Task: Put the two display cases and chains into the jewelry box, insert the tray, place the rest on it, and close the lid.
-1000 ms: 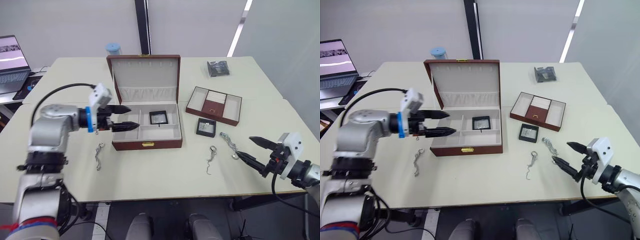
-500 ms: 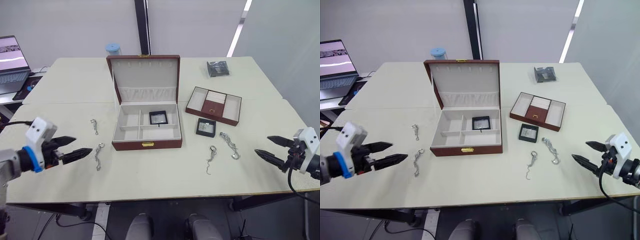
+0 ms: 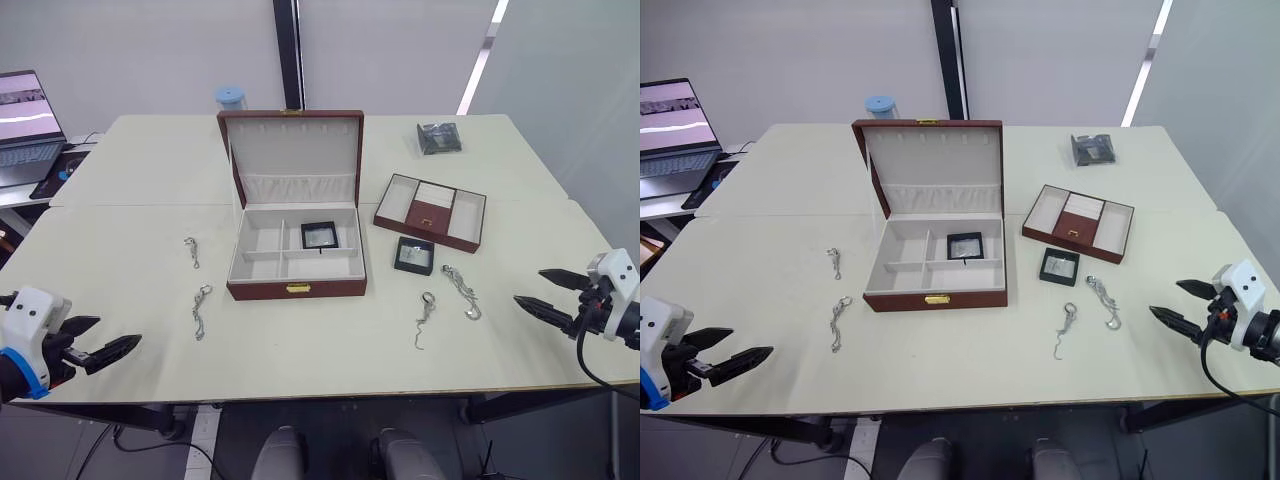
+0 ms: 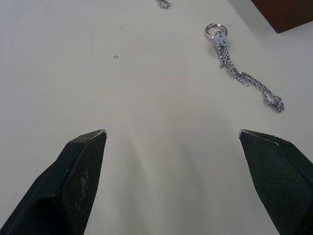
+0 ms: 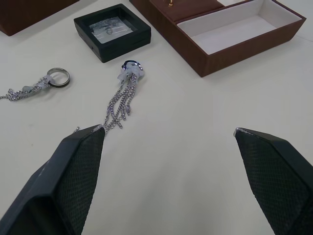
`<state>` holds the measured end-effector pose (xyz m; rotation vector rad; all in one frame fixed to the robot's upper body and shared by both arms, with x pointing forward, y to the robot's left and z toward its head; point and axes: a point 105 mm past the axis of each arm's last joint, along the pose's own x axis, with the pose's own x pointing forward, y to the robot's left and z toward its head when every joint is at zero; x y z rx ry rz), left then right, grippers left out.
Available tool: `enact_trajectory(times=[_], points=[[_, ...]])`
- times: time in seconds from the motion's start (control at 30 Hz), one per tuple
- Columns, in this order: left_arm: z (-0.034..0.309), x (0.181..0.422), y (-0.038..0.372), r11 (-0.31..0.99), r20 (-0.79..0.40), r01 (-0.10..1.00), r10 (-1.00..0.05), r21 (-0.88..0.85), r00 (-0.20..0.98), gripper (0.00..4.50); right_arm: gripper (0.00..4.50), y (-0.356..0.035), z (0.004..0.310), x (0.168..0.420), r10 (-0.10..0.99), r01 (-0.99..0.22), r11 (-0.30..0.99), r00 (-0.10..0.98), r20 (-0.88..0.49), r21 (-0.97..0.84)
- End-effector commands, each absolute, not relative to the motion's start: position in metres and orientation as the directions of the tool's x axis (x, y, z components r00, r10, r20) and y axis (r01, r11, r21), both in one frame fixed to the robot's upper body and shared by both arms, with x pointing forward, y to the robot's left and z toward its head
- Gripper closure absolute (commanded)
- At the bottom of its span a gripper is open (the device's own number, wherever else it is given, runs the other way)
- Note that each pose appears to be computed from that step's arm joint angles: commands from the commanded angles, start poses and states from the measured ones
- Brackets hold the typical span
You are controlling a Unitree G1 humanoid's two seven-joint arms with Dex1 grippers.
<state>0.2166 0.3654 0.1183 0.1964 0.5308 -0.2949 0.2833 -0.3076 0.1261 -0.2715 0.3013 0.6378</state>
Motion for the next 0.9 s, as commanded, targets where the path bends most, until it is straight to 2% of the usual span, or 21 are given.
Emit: enact_trajectory(times=[0.03, 0.9], points=[[0.130, 0.219, 0.371, 0.940, -0.483, 0.301, -0.191, 0.160, 0.854, 0.01, 0.00, -0.305, 0.142, 0.285, 0.551, -0.630, 0.750, 0.764, -0.335, -0.203], [0.134, 0.230, 0.373, 0.934, -0.451, 0.295, -0.178, 0.203, 0.875, 0.01, 0.00, -0.295, 0.137, 0.281, 0.582, -0.659, 0.729, 0.739, -0.339, -0.185]])
